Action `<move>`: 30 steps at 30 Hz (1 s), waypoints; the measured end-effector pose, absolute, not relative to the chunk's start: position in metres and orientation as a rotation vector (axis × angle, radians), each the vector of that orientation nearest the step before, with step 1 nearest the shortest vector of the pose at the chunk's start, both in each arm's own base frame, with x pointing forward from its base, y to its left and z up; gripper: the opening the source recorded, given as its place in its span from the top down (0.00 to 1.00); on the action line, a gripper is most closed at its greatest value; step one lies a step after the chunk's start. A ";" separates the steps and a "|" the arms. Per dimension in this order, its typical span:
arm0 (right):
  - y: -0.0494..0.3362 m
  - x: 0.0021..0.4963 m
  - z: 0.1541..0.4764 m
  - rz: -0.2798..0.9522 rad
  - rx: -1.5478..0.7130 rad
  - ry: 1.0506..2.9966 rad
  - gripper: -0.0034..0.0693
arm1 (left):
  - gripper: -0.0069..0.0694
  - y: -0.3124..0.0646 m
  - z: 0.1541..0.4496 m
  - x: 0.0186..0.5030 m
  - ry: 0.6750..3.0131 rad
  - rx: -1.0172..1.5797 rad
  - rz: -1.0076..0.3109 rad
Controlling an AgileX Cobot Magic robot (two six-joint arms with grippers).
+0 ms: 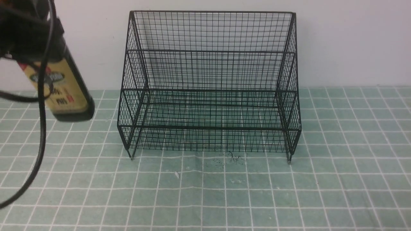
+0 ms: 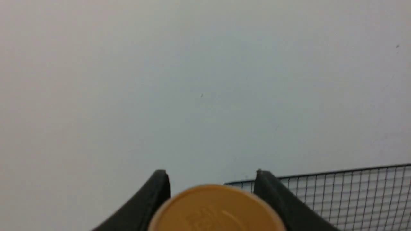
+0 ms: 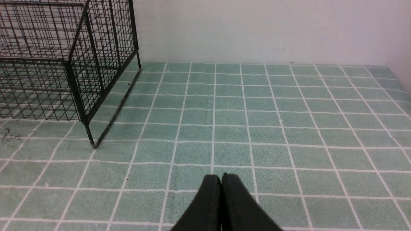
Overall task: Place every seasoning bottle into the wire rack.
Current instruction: Use the left arm to put the condiment bottle back on the shelf
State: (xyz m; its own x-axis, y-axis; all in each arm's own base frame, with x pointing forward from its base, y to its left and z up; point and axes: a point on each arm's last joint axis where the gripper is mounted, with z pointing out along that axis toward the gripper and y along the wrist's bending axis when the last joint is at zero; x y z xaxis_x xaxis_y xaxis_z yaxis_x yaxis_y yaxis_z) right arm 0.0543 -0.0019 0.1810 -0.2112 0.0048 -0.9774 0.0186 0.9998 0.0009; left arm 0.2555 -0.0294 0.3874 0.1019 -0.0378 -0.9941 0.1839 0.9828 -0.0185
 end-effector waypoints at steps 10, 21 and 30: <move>-0.002 0.054 0.181 -0.013 0.017 1.784 0.97 | 0.51 -0.082 0.381 0.308 1.508 0.220 -0.305; -0.002 0.054 0.181 -0.013 0.017 1.784 0.97 | 0.51 -0.100 0.335 0.347 1.642 0.248 -0.320; -0.002 0.054 0.181 -0.002 0.030 1.783 0.97 | 0.51 -0.105 0.303 0.364 1.735 0.249 -0.319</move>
